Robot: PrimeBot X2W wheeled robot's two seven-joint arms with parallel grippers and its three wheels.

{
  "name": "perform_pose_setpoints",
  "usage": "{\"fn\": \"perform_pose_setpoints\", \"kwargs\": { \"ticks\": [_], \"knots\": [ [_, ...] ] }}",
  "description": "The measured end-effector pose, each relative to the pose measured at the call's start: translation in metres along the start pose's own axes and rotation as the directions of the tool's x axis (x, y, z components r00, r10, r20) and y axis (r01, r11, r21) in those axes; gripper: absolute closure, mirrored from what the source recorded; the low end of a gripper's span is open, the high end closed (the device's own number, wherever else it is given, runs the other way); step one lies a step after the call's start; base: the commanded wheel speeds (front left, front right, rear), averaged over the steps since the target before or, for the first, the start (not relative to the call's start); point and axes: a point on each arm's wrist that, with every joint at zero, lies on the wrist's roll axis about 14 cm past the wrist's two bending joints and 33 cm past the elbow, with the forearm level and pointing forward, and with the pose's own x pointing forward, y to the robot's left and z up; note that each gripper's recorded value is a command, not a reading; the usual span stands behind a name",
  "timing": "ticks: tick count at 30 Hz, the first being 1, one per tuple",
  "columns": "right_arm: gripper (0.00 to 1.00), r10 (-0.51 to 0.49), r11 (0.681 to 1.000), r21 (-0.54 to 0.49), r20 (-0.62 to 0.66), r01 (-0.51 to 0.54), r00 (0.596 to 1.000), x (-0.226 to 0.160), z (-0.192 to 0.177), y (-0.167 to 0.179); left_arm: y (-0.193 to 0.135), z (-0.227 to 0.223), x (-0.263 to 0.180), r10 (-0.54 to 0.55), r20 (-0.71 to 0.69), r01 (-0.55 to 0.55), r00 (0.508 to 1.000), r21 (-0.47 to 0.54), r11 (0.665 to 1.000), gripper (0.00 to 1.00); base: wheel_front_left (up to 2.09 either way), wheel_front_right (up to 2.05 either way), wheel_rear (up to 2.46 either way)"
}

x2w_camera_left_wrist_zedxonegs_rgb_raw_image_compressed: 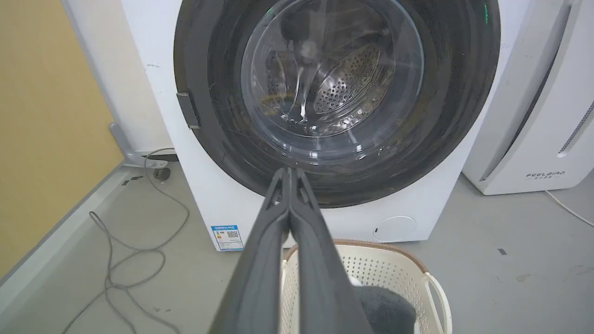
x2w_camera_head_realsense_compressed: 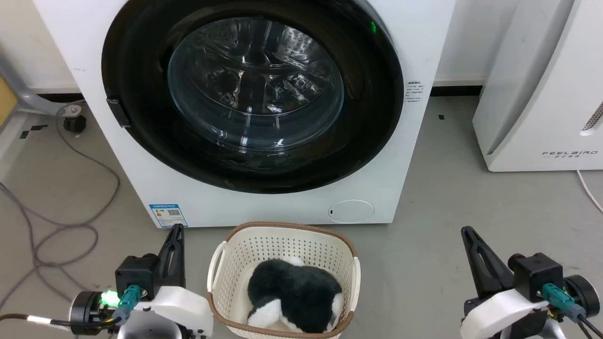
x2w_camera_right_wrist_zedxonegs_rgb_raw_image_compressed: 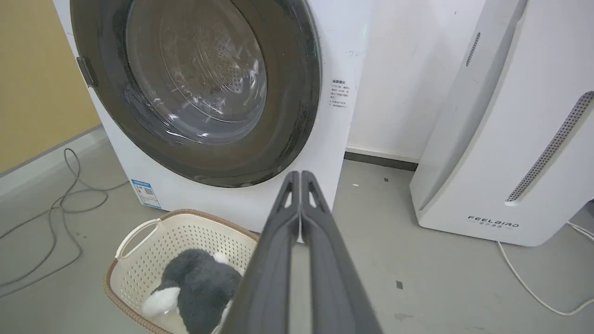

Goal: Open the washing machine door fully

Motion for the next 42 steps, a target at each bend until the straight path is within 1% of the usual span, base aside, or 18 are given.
{"fn": "perform_pose_setpoints", "kwargs": {
  "ticks": [15, 16, 30, 31, 32, 40, 42],
  "knots": [
    [1.0, 0.006, 1.0, 0.005, -0.012, -0.006, 1.0, 0.0, -0.001, 0.002, 0.0, 0.0, -0.001, 0.0, -0.009, 0.0, 1.0, 0.014, 1.0, 1.0, 0.0, 0.0, 0.0],
    [0.0, 0.007, 1.0, 0.005, -0.012, -0.007, 1.0, 0.0, -0.001, 0.002, 0.0, 0.0, -0.001, 0.001, -0.009, -0.001, 1.0, 0.014, 1.0, 0.0, 0.0, 0.0, 0.0],
    [0.0, 0.006, 1.0, 0.017, -0.018, -0.006, 1.0, 0.0, -0.005, 0.002, -0.005, -0.007, -0.001, -0.014, -0.024, 0.014, 1.0, 0.001, 1.0, 0.0, 0.0, 0.0, 0.0],
    [0.56, 0.006, 1.0, 0.018, -0.018, -0.006, 1.0, 0.0, -0.005, 0.002, -0.006, -0.007, -0.001, -0.015, -0.022, 0.015, 1.0, -0.004, 1.0, 0.0, 0.0, 0.0, 0.0],
    [1.0, 0.006, 1.0, 0.018, -0.015, -0.006, 1.0, 0.0, -0.005, 0.002, -0.006, -0.008, -0.002, -0.016, -0.023, 0.016, 1.0, -0.007, 1.0, 0.0, 0.0, 0.0, 0.0],
    [1.0, 0.006, 0.999, 0.042, -0.015, -0.006, 1.0, 0.0, -0.009, 0.003, -0.008, -0.012, -0.003, -0.023, -0.025, 0.023, 0.999, -0.02, 1.0, 0.0, 0.0, 0.0, 0.0],
    [1.0, 0.007, 0.998, 0.065, -0.01, -0.007, 1.0, 0.0, -0.009, 0.003, -0.009, -0.012, -0.003, -0.024, -0.025, 0.024, 0.999, -0.025, 0.999, 0.0, 0.0, 0.0, 0.0]
  ]
}}
